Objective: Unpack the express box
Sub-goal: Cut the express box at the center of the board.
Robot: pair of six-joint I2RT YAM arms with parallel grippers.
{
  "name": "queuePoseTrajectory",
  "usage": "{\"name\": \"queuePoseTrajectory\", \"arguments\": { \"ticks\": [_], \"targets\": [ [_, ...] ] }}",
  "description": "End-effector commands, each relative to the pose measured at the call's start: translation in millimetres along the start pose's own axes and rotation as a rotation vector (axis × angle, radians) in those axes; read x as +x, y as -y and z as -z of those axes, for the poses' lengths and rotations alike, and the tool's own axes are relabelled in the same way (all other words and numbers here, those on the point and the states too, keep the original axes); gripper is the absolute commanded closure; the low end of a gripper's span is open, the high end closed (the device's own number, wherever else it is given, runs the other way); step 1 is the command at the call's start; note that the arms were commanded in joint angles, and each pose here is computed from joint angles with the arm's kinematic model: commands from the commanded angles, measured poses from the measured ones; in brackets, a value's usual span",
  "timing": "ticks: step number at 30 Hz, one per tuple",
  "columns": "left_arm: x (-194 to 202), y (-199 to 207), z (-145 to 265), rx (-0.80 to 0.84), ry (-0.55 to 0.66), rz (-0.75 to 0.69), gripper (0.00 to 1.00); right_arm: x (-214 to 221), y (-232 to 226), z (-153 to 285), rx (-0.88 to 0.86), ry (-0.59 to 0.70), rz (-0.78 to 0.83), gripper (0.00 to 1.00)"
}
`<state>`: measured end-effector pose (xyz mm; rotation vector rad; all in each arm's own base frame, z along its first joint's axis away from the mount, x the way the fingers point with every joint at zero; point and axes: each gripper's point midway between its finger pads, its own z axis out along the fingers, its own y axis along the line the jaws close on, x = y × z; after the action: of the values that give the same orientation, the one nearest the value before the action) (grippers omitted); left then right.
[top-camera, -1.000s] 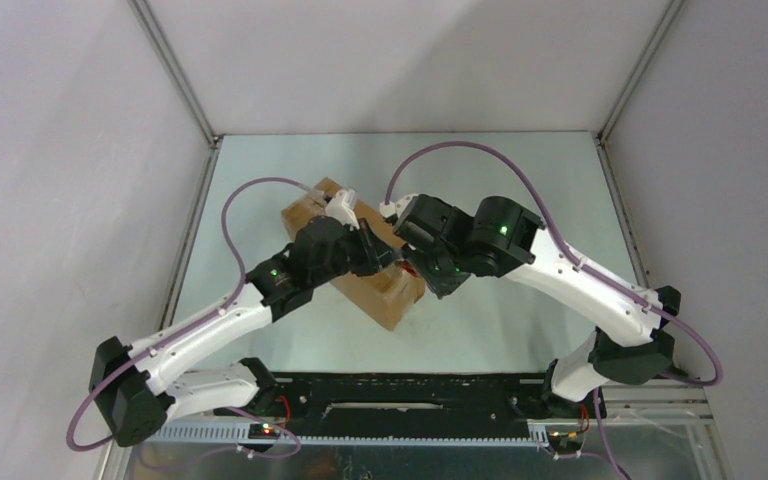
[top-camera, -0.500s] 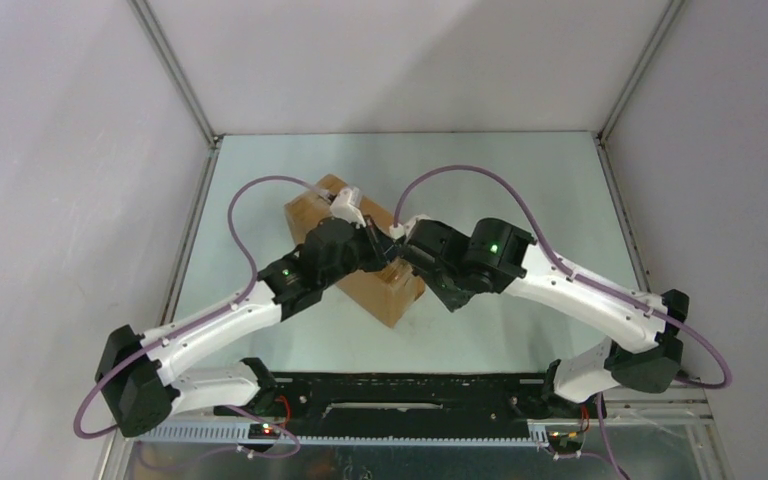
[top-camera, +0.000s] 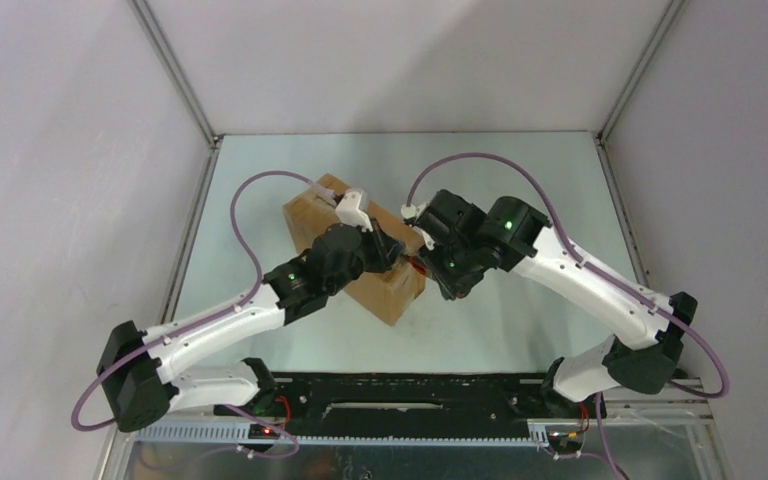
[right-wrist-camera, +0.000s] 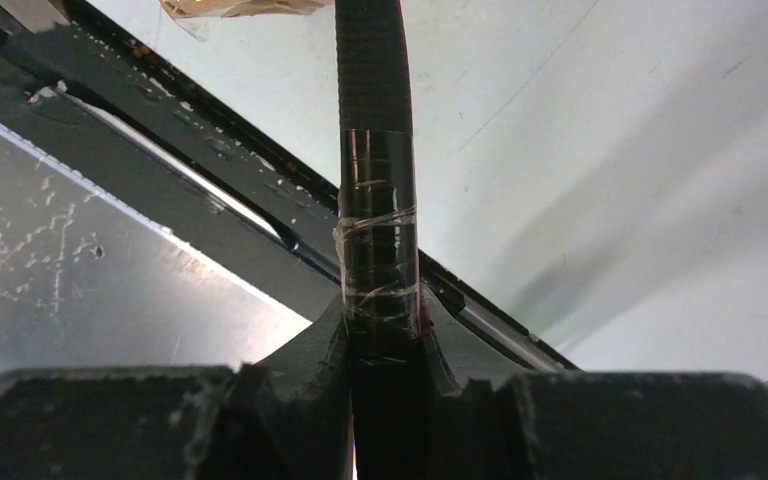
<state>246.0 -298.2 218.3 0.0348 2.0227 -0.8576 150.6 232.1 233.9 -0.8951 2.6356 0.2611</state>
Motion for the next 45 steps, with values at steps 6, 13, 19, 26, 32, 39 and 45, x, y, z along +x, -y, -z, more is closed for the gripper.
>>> {"name": "queuePoseTrajectory", "arguments": {
  "ticks": [6, 13, 19, 26, 32, 39, 45],
  "targets": [
    [100.5, -49.5, 25.9, -0.124, -0.353, -0.266, 1.0, -92.1, 16.1, -4.0, 0.081, 0.271, -0.155, 1.0],
    [103.3, -49.9, 26.6, -0.143, -0.381, -0.324, 1.0, -82.4, 11.4, -41.9, 0.051, 0.251, -0.17, 1.0],
    [113.6, -47.1, 24.3, -0.132, -0.417, -0.33, 1.0, -86.8, 5.4, -45.4, -0.022, 0.341, -0.247, 1.0],
    [120.0, -44.6, 24.2, -0.121, -0.433, -0.332, 1.0, -125.3, 17.0, -8.4, -0.028, 0.53, -0.308, 1.0],
    [128.0, -42.8, 26.4, -0.097, -0.454, -0.335, 1.0, -150.0, 26.3, 17.0, -0.03, 0.596, -0.312, 1.0],
    [137.4, -34.5, 30.0, -0.061, -0.472, -0.349, 1.0, -172.1, 20.6, 42.0, -0.058, 0.662, -0.316, 1.0],
    [134.5, -28.8, 33.1, -0.044, -0.467, -0.331, 1.0, -114.6, 10.4, -26.3, -0.03, 0.434, -0.228, 1.0]
  ]
}}
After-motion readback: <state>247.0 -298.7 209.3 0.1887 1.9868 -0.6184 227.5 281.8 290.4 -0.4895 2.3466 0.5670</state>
